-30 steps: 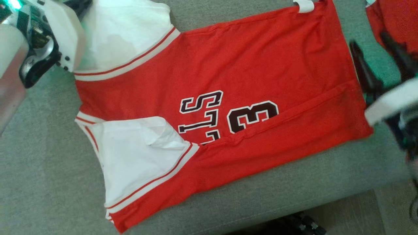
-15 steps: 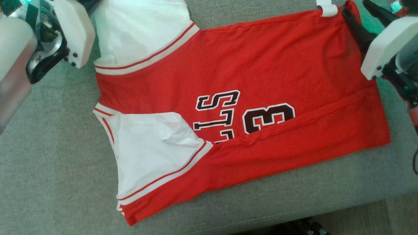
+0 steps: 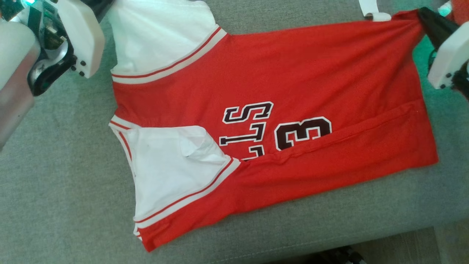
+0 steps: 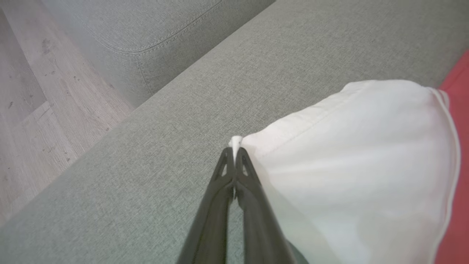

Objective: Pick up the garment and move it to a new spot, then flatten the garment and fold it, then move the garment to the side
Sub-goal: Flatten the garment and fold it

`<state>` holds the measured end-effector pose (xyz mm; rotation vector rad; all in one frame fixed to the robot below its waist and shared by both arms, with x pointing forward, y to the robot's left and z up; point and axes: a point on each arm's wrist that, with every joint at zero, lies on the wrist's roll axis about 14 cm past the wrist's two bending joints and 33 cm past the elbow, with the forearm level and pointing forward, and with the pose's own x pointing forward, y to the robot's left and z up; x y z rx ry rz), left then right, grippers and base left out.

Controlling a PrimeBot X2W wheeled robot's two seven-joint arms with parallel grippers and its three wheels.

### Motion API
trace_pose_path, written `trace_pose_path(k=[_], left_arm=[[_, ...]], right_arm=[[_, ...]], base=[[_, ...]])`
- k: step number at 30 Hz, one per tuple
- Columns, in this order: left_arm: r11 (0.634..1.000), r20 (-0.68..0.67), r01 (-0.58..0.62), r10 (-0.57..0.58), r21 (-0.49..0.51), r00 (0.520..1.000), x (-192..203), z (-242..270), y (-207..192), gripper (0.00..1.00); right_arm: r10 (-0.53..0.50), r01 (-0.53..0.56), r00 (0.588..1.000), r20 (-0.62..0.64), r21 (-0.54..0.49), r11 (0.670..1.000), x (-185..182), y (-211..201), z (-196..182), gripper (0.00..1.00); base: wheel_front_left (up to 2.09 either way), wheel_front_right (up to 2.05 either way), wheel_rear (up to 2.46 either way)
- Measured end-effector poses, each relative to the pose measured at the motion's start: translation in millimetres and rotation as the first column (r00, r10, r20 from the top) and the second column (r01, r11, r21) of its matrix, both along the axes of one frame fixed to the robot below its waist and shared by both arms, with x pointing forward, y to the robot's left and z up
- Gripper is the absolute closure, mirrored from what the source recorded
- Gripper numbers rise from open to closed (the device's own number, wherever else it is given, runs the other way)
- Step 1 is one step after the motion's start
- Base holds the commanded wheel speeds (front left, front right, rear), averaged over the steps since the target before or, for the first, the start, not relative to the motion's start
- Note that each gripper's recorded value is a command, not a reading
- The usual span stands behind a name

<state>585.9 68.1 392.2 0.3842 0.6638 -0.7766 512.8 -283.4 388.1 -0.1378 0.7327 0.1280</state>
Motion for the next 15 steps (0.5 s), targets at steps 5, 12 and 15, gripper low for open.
trace_pose_path(k=[5, 12, 15], left_arm=[[1.000, 0.023, 0.002, -0.001, -0.016, 1.000, -0.2, 5.9, 1.3, 1.00], [0.993, 0.171, 0.020, 0.000, -0.115, 0.985, 15.5, 43.4, -4.1, 1.00], [0.987, 0.289, 0.033, 0.014, -0.159, 0.957, 31.6, 78.7, -4.0, 1.00]], right_arm=[[-0.029, 0.029, 0.998, 0.061, 0.007, 1.000, 5.6, -9.5, 10.3, 1.00], [-0.072, 0.054, 0.970, 0.231, 0.085, 0.995, 24.6, -6.2, 39.9, 1.00], [-0.079, 0.051, 0.953, 0.292, 0.104, 0.993, 33.1, -3.9, 52.8, 1.00]], base=[[0.00, 0.00, 0.00], [0.00, 0.00, 0.00], [0.00, 0.00, 0.00]])
